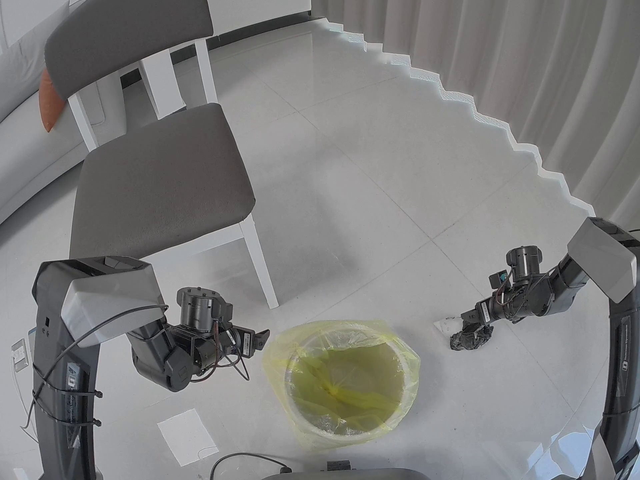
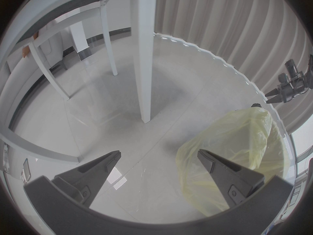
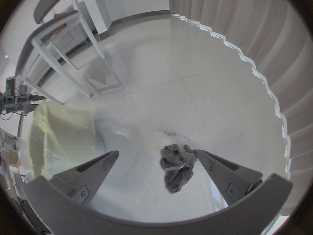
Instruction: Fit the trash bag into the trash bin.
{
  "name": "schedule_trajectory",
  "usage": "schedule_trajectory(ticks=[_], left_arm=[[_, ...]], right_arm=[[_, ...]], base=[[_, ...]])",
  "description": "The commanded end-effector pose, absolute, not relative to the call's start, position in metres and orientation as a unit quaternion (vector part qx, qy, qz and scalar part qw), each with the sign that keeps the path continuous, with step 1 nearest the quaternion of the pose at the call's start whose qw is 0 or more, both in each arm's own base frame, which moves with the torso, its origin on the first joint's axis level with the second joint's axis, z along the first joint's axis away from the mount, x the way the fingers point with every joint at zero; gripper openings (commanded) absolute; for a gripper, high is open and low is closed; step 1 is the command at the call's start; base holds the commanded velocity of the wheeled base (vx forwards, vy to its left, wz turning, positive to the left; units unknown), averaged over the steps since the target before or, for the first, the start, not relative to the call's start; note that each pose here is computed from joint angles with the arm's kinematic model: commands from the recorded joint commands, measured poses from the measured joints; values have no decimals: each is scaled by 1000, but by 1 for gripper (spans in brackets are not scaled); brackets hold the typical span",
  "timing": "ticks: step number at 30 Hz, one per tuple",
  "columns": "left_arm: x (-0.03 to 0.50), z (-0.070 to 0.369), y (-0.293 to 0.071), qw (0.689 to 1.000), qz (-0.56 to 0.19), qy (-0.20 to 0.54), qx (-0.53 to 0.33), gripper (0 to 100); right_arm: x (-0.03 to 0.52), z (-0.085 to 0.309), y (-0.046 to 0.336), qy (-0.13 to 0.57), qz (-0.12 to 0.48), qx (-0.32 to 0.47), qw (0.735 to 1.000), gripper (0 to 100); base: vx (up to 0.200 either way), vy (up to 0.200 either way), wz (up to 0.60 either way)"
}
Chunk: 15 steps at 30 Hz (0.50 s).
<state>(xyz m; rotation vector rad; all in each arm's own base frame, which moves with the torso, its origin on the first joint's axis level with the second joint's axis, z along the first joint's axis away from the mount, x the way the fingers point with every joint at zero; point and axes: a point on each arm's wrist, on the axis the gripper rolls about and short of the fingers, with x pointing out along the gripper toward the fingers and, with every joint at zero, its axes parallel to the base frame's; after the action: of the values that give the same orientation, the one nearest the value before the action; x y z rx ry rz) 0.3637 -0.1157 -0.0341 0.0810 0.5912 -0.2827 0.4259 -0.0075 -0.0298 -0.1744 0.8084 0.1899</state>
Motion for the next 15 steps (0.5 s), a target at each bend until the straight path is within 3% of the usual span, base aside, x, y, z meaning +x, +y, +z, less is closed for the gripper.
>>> schedule_trajectory(ticks=[1, 10, 13, 15], left_arm=[[352, -23, -107, 952, -136, 272, 32, 100], [335, -18, -103, 950, -177, 257, 20, 100], [333, -16, -101, 947, -194, 255, 13, 100], [336, -14, -102, 951, -195, 240, 7, 100]], right_arm=[[451, -58, -16, 415, 81, -92, 902, 100], [468, -55, -17, 428, 80, -91, 896, 100], [468, -56, -20, 429, 77, -89, 896, 100], [468, -55, -22, 429, 75, -89, 896, 100]], base=[[0, 0, 0], [0, 0, 0], [-200, -200, 0], [-200, 0, 0]])
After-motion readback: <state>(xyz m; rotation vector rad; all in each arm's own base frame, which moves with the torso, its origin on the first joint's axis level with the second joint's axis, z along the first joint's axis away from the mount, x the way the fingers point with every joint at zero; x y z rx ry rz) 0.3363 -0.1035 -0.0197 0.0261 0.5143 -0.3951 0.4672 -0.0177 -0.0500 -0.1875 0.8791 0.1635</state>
